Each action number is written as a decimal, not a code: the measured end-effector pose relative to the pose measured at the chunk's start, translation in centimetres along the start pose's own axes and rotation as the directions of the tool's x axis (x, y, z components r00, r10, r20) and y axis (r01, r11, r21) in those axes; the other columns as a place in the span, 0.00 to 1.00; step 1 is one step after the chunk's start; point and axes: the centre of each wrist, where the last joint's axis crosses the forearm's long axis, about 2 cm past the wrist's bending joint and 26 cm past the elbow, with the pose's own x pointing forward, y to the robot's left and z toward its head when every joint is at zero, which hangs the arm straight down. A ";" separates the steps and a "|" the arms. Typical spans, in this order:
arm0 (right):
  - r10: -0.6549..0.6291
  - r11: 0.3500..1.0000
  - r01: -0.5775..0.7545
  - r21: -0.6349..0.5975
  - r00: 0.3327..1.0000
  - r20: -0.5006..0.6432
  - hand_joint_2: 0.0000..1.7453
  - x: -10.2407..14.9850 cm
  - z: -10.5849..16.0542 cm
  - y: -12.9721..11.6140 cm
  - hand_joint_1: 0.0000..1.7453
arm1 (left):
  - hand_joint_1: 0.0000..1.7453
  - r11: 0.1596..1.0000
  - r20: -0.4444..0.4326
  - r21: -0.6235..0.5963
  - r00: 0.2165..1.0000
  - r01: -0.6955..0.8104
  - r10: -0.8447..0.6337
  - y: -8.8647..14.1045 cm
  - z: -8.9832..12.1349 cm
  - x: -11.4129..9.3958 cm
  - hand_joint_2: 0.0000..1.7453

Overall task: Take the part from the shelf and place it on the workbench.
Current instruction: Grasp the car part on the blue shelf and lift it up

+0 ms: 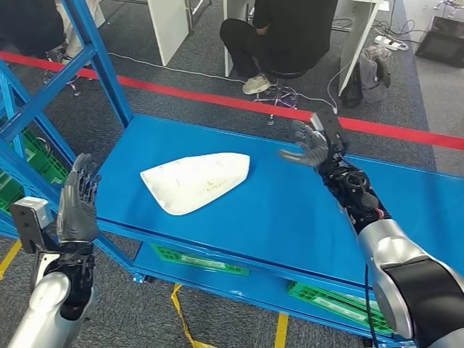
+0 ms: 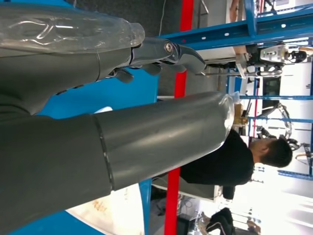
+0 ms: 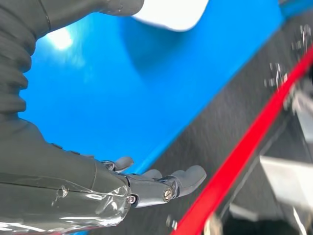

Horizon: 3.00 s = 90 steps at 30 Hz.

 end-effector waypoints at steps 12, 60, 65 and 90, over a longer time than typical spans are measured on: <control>-0.111 0.964 0.127 0.235 0.991 -0.077 1.00 0.7 -1.9 3.9 0.00 | 0.00 1.000 0.020 -0.005 1.000 -0.008 0.008 0.0 -0.3 0.2 0.00; -0.184 0.884 0.322 0.338 0.906 -0.382 1.00 1.1 -2.8 3.5 0.00 | 0.00 1.000 0.022 -0.008 1.000 -0.009 0.009 0.1 -1.1 -0.6 0.00; -0.187 0.884 0.325 0.336 0.905 -0.382 1.00 1.3 -2.9 3.4 0.00 | 0.00 1.000 0.020 -0.008 1.000 -0.008 0.008 0.1 -1.1 -0.6 0.00; -0.120 0.913 0.262 0.312 0.905 -0.409 1.00 1.7 -3.2 3.1 0.00 | 0.00 1.000 0.011 -0.026 1.000 -0.015 0.016 0.1 -1.2 -0.7 0.00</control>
